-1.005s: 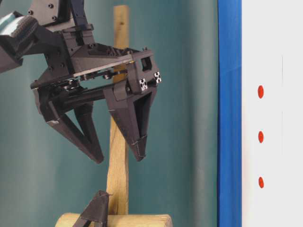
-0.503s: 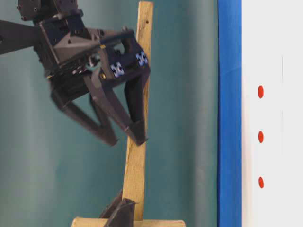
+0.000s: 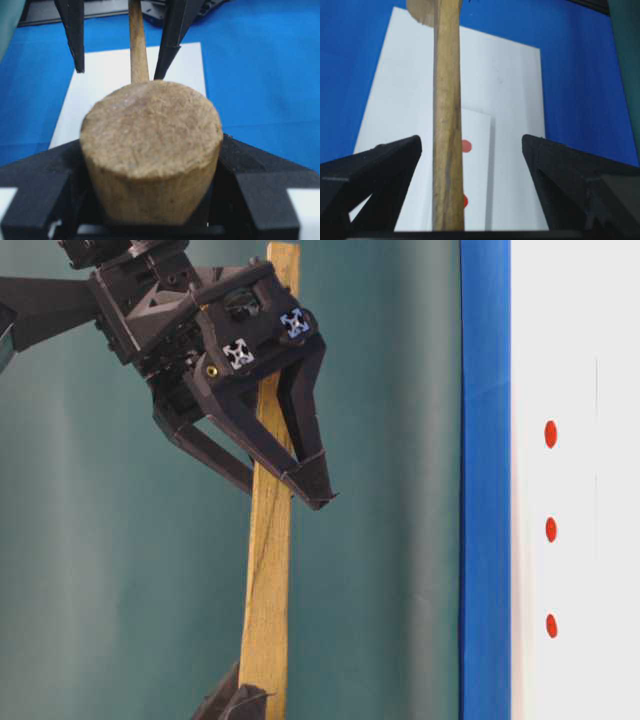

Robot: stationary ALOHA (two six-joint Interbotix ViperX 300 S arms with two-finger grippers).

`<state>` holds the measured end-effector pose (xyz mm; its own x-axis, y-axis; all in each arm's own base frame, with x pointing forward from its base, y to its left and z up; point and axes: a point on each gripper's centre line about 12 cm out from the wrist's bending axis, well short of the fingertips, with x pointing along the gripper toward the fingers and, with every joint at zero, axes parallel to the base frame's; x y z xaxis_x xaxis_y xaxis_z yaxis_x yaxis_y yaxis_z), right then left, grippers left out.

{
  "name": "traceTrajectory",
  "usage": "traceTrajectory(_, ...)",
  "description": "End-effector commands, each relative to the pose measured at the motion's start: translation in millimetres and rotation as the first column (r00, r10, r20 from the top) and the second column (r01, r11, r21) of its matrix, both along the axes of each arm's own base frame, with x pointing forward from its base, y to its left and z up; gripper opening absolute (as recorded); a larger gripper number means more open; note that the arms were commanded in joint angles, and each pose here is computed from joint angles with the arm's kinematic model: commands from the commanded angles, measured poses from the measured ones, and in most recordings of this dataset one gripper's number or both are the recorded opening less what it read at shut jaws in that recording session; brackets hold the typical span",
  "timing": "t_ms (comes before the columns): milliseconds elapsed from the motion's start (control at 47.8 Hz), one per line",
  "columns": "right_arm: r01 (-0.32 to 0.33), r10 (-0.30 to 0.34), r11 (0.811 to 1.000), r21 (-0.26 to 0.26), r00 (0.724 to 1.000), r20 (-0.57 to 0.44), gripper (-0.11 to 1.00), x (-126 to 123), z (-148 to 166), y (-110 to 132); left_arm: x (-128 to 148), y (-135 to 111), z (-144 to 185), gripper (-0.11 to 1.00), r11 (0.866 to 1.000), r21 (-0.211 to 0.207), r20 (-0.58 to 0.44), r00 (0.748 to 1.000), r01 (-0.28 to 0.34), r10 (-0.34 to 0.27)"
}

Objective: Hit the mark with a hammer.
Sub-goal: 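Hold the mallet level between both grippers, then release the head with the left gripper and retract the left arm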

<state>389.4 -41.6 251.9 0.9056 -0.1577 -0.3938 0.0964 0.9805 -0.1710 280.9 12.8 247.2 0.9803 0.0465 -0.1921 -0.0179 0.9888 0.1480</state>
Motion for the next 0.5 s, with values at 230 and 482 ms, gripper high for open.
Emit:
traceTrajectory(230,-0.005,0.005,1.000,0.004,1.000,0.030,0.41,-1.2,12.5,1.4,3.5,-1.5,12.1,0.42,1.000,-0.004,0.040,0.999,0.005,-0.004)
traceTrajectory(482,-0.013,0.013,1.000,0.010,1.000,0.026,0.02,-1.0,12.4,2.5,3.8,-1.1,12.6,0.42,1.000,-0.002,0.046,0.999,0.003,-0.003)
